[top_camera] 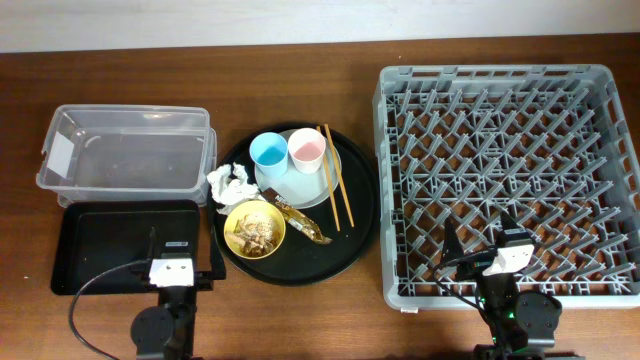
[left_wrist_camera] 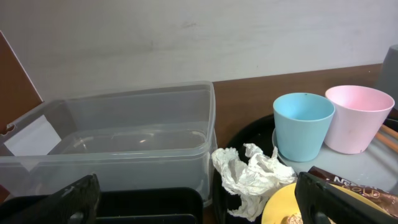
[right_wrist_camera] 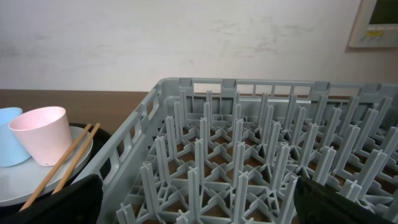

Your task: Sort waste into correct bins and load items into the dishwasher rack

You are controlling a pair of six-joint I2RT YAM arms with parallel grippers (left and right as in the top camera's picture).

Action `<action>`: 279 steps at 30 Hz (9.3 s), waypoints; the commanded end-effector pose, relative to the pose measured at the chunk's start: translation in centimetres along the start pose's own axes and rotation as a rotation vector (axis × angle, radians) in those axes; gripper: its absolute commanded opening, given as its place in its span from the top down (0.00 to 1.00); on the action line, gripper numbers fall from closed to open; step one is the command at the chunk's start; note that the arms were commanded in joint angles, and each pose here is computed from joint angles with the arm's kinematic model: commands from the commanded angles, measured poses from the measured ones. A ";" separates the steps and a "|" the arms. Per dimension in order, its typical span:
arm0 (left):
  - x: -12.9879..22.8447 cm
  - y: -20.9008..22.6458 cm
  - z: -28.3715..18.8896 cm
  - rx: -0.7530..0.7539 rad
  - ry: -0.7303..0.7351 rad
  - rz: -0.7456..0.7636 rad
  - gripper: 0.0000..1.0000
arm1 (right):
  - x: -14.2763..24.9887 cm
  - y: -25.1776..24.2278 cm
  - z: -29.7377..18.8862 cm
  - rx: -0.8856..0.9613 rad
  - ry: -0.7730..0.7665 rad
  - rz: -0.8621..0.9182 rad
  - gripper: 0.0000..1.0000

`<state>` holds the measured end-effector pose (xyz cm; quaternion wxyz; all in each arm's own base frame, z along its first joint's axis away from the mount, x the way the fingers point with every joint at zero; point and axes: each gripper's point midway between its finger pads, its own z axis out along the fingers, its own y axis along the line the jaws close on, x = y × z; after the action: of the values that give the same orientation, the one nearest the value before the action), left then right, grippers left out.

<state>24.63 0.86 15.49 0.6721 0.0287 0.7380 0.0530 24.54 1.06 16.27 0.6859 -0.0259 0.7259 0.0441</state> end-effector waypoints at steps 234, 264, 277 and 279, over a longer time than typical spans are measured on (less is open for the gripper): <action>-12.2 -1.9 5.4 0.073 0.838 -0.558 0.23 | 0.2 0.1 0.0 -0.007 0.004 -0.002 0.02; -2.4 -17.1 3.6 0.321 1.069 -0.088 0.22 | 0.2 0.1 0.0 -0.007 0.004 -0.002 0.02; 1.3 -21.8 3.8 0.331 1.124 -0.224 0.27 | 0.2 0.1 0.0 -0.007 0.004 -0.002 0.02; 2.2 -22.5 3.5 0.294 1.150 -0.242 0.27 | 0.2 0.1 0.0 -0.007 0.004 -0.002 0.02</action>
<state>28.93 -20.89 12.11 0.1693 0.0320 0.9748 -0.1416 24.54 1.07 16.25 0.6856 -0.0261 0.7262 0.0441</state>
